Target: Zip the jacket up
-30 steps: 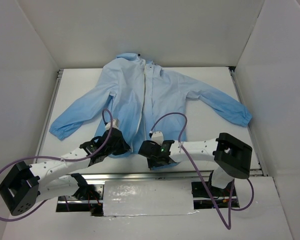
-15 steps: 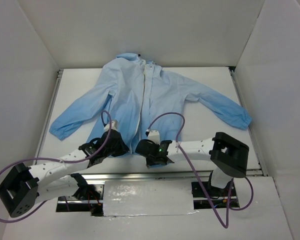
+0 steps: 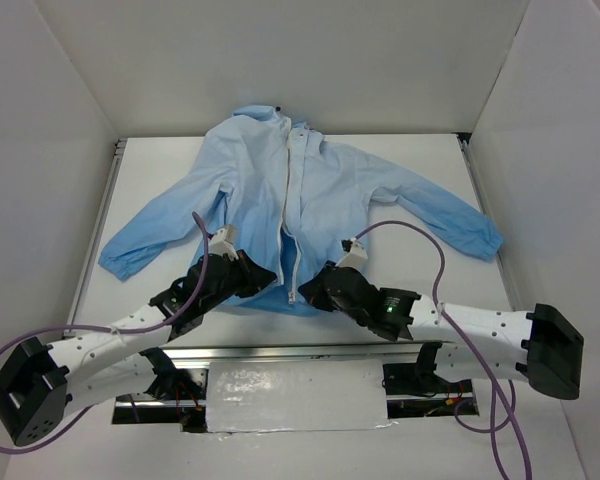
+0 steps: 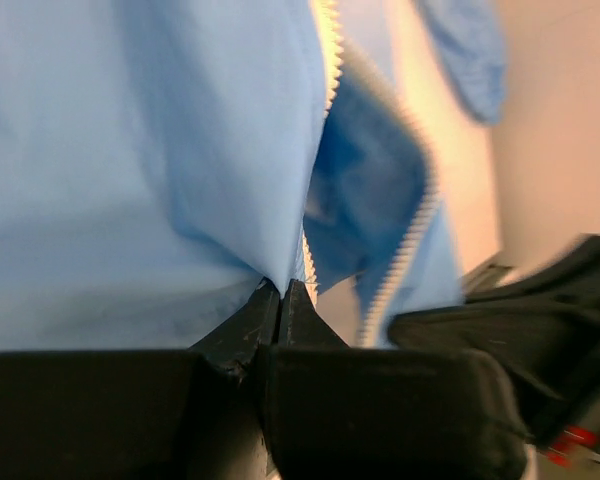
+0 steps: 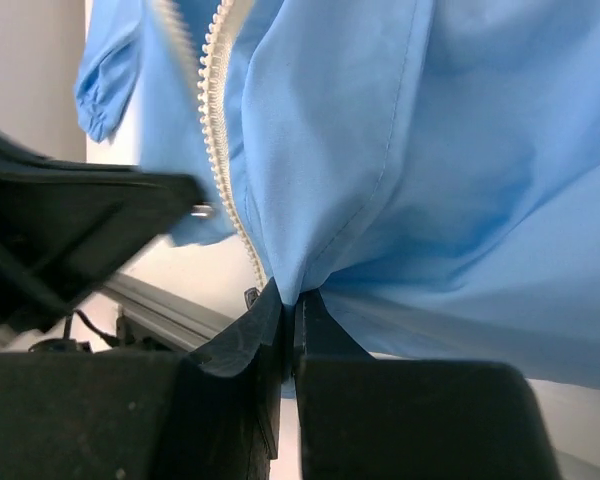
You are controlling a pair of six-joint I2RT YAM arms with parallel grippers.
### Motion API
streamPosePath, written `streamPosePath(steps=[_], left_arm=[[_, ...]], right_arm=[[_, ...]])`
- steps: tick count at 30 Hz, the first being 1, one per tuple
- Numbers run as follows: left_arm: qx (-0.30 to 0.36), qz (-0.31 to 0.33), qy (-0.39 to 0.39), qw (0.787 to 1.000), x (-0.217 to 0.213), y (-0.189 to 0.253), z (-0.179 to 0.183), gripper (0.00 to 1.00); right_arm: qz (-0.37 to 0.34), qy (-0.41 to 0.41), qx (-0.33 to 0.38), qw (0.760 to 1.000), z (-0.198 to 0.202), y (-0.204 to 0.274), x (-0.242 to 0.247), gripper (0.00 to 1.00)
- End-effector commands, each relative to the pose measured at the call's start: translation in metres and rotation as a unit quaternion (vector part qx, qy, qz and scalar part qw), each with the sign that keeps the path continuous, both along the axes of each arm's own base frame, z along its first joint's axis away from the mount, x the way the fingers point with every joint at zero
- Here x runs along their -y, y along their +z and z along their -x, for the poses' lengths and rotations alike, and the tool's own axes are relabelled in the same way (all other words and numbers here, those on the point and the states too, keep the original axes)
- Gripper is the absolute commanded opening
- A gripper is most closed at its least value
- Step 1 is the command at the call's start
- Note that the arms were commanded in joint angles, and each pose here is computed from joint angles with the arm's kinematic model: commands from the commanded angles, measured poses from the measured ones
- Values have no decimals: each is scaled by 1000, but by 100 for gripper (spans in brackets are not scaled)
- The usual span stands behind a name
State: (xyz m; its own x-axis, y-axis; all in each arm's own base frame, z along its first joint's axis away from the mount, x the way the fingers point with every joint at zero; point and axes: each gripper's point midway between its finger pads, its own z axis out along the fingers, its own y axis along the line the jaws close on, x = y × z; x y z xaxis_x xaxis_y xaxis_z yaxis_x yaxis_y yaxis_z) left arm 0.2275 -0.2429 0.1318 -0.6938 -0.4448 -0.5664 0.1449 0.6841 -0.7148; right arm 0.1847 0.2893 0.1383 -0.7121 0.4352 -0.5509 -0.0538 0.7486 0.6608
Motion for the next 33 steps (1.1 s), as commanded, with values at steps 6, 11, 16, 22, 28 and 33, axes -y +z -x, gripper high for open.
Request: streamPosePath(steps=[6, 11, 16, 22, 28, 33], left_arm=[[133, 143, -24, 980, 20, 86, -8, 0], [138, 153, -32, 978, 22, 83, -6, 0], [135, 170, -45, 975, 25, 73, 0, 0], [134, 181, -58, 973, 31, 76, 0, 0], [134, 181, -56, 973, 31, 77, 0, 0], [133, 179, -53, 973, 30, 75, -1, 0]], right_arm=[[-112, -41, 55, 991, -17, 20, 10, 0], [-158, -37, 94, 982, -16, 32, 22, 0], [-182, -15, 108, 977, -11, 41, 18, 0], [-193, -15, 116, 974, -15, 48, 13, 0], [-190, -21, 110, 975, -17, 41, 14, 0], [-198, -20, 117, 973, -17, 45, 15, 0]])
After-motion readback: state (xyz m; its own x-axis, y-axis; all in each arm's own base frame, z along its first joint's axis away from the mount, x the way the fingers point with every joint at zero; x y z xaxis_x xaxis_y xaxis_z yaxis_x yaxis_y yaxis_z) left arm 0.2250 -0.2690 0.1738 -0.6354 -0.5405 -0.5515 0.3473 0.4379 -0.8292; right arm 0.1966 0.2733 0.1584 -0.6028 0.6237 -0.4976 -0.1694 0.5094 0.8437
